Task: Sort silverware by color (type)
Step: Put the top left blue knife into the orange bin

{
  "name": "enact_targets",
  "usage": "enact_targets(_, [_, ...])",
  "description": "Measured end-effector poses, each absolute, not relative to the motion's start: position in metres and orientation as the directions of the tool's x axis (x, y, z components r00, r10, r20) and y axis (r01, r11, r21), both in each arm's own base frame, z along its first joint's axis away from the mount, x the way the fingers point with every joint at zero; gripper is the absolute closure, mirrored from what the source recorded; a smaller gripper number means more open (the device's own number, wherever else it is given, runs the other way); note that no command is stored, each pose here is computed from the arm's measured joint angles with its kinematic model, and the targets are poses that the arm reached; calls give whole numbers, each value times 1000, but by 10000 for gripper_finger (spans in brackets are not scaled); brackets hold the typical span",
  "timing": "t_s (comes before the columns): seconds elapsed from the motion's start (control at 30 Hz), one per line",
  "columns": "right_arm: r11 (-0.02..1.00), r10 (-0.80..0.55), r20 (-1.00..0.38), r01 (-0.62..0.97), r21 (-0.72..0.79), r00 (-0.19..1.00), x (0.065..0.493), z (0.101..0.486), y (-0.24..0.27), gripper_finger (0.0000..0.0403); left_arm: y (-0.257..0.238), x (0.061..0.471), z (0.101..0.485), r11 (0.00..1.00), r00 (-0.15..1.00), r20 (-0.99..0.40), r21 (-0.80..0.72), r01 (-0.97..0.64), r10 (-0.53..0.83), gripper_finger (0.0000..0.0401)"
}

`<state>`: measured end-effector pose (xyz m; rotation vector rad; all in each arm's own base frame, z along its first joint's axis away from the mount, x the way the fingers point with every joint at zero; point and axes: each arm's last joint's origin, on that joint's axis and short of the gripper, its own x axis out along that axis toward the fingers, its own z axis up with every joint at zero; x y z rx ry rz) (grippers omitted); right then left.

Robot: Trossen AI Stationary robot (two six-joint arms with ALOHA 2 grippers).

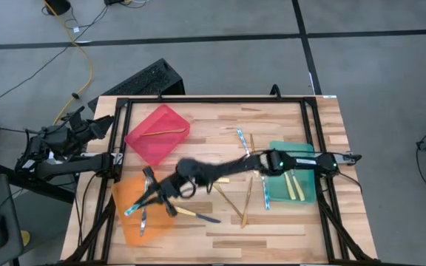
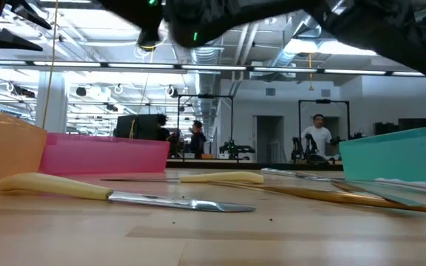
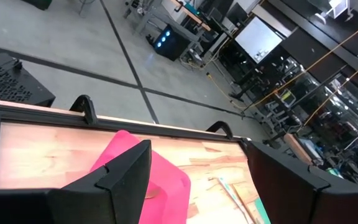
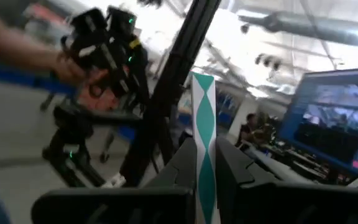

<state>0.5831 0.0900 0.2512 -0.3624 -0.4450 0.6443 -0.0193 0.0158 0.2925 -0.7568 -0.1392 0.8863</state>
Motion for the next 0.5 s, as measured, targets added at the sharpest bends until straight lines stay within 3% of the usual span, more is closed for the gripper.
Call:
enact_targets(0.13, [631, 730, 204, -530, -567, 652, 576, 276, 78, 364, 16, -19, 292, 394, 642, -189, -651, -649, 743, 154])
enact_targets(0.37, [449, 776, -70, -627, -636, 627, 580, 233, 83, 364, 15, -19, 292, 401, 663, -201, -660, -636, 721, 154])
enact_targets(0.5, [409, 709, -160, -586, -699, 686, 579, 227, 87, 364, 15, -19, 289, 396, 658, -220, -649, -650, 720, 154])
